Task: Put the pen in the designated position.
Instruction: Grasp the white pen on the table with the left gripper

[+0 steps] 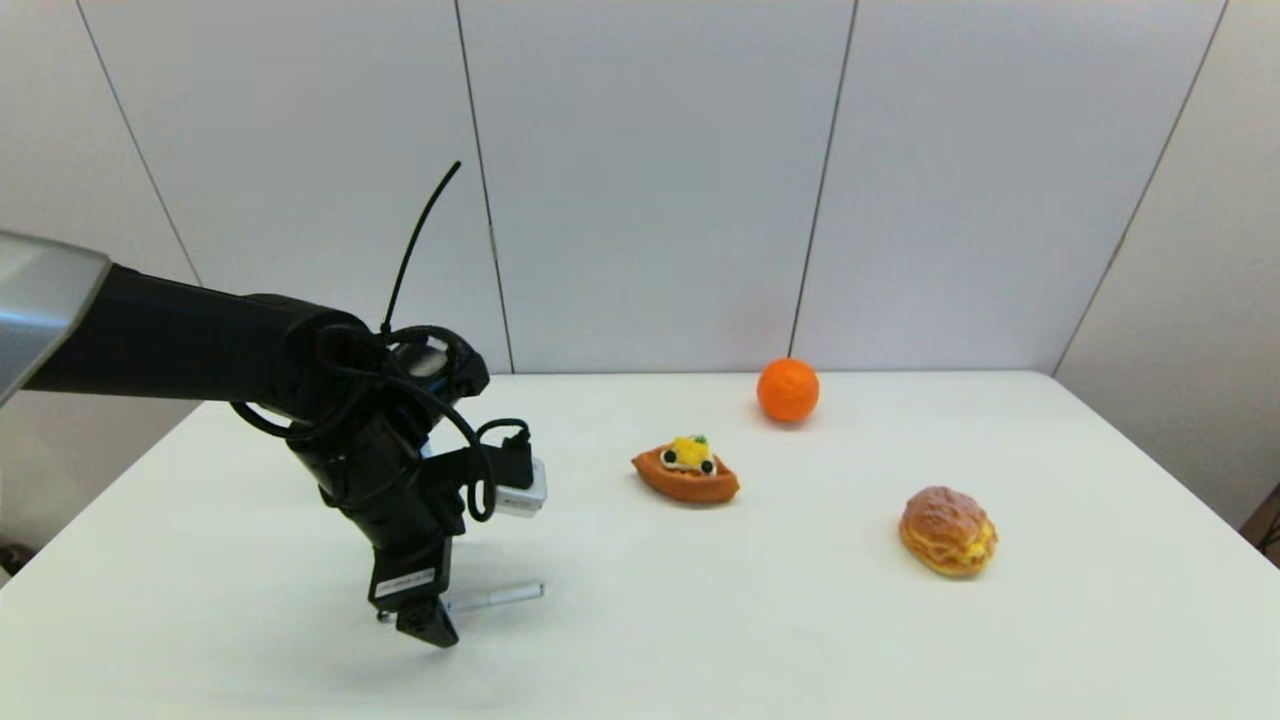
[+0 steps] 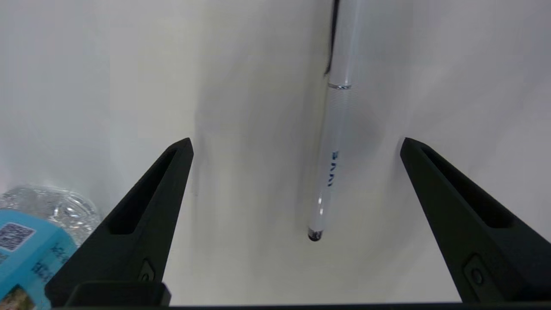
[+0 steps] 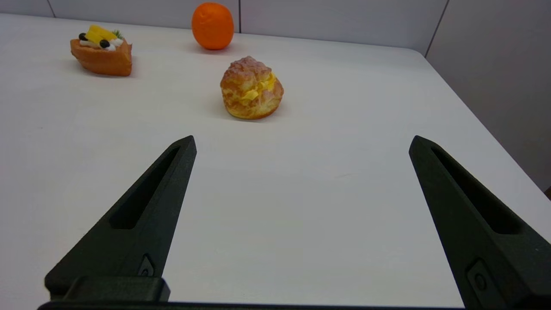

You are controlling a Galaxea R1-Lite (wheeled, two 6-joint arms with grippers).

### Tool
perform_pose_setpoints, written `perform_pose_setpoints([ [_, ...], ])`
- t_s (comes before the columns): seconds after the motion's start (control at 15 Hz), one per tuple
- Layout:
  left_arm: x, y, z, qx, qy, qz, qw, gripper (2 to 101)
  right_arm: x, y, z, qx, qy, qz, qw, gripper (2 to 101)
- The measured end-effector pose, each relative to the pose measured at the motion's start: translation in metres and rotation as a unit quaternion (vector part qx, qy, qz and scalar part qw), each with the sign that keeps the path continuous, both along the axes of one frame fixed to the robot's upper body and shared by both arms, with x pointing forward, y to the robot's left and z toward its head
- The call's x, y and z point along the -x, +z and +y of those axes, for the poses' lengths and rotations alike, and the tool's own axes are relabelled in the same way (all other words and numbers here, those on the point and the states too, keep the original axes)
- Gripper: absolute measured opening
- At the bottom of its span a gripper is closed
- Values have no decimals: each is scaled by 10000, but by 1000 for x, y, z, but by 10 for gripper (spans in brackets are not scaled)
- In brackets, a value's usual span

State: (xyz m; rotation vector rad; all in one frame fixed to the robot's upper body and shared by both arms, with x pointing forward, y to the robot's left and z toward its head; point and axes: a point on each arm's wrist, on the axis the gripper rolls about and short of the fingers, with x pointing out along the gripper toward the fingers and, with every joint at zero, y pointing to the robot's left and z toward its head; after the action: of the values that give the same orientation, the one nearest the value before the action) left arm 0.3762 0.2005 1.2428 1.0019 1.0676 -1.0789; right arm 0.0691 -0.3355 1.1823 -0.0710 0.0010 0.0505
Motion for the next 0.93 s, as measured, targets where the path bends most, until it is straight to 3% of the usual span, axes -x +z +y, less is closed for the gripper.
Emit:
perform_pose_setpoints([
  [0.93,-2,-11,-2,41,-8,296,9996,979,0,0,0,0,0,-2,10000,980],
])
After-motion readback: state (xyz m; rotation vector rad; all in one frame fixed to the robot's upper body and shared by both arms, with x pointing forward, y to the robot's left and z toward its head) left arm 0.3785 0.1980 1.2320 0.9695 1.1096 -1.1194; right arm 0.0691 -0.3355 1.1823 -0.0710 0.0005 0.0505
